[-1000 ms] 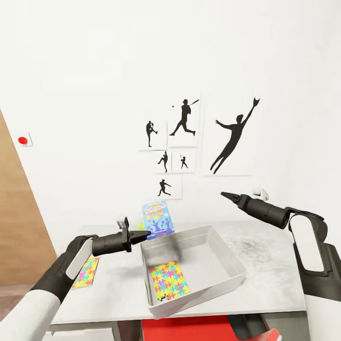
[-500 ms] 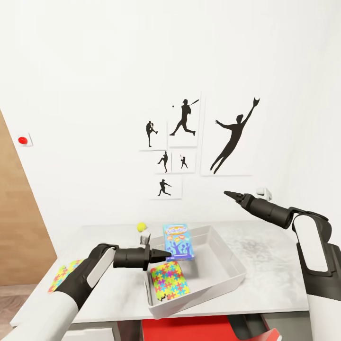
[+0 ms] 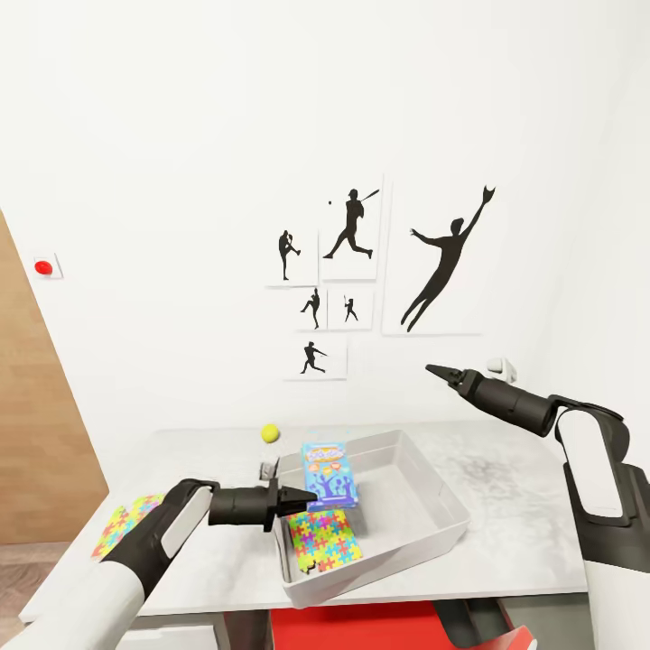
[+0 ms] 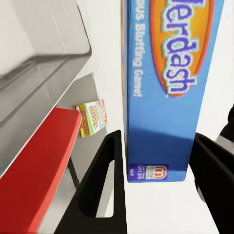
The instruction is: Put all the toys in the child's room - the three board games (two on the bed and one on the table), the two jigsaw puzzles on the table, and the tennis ball on the table - inside the toy box on the table in the child's room.
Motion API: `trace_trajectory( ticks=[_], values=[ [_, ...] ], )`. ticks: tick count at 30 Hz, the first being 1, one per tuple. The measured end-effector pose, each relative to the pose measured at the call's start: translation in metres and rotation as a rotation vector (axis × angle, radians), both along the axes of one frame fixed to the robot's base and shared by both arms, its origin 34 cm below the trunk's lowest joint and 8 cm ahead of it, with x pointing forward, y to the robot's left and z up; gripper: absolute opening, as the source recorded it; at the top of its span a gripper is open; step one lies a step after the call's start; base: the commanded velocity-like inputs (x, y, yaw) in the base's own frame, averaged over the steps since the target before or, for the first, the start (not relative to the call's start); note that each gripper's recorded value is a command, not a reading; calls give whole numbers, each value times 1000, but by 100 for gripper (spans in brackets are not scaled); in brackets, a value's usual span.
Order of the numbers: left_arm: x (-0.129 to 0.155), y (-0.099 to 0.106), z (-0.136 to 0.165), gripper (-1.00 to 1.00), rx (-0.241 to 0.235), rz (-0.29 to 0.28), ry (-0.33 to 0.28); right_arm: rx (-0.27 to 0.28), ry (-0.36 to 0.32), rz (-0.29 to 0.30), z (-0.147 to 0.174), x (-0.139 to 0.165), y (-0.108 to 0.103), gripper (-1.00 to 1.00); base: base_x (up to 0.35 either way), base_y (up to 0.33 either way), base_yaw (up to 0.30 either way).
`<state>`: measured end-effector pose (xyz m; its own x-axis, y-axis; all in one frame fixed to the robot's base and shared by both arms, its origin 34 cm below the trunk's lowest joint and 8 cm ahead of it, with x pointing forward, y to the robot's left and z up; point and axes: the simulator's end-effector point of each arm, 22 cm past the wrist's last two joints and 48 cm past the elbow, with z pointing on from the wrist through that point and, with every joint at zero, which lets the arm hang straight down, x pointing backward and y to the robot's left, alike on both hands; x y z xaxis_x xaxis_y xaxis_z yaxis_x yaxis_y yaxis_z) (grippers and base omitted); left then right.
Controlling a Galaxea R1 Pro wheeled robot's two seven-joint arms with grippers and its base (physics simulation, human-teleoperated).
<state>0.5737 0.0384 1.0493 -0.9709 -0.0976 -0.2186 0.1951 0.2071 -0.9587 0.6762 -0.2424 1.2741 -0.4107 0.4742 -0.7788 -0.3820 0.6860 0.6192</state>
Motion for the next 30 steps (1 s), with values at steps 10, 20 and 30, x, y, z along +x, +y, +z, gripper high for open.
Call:
trace_trajectory(
  ticks=[10, 20, 30],
  values=[
    [1, 14, -11, -100, 22, 18, 23, -3, 5, 2, -2, 1, 3, 100, 0, 0, 0],
    [2, 25, -16, -100, 43, 26, 25, 3, 22, 4, -8, 3, 4, 100, 0, 0, 0],
    [0, 26, -20, -100, 49, 25, 33, 7, 31, 5, -11, 5, 6, 100, 0, 0, 0]
  ],
)
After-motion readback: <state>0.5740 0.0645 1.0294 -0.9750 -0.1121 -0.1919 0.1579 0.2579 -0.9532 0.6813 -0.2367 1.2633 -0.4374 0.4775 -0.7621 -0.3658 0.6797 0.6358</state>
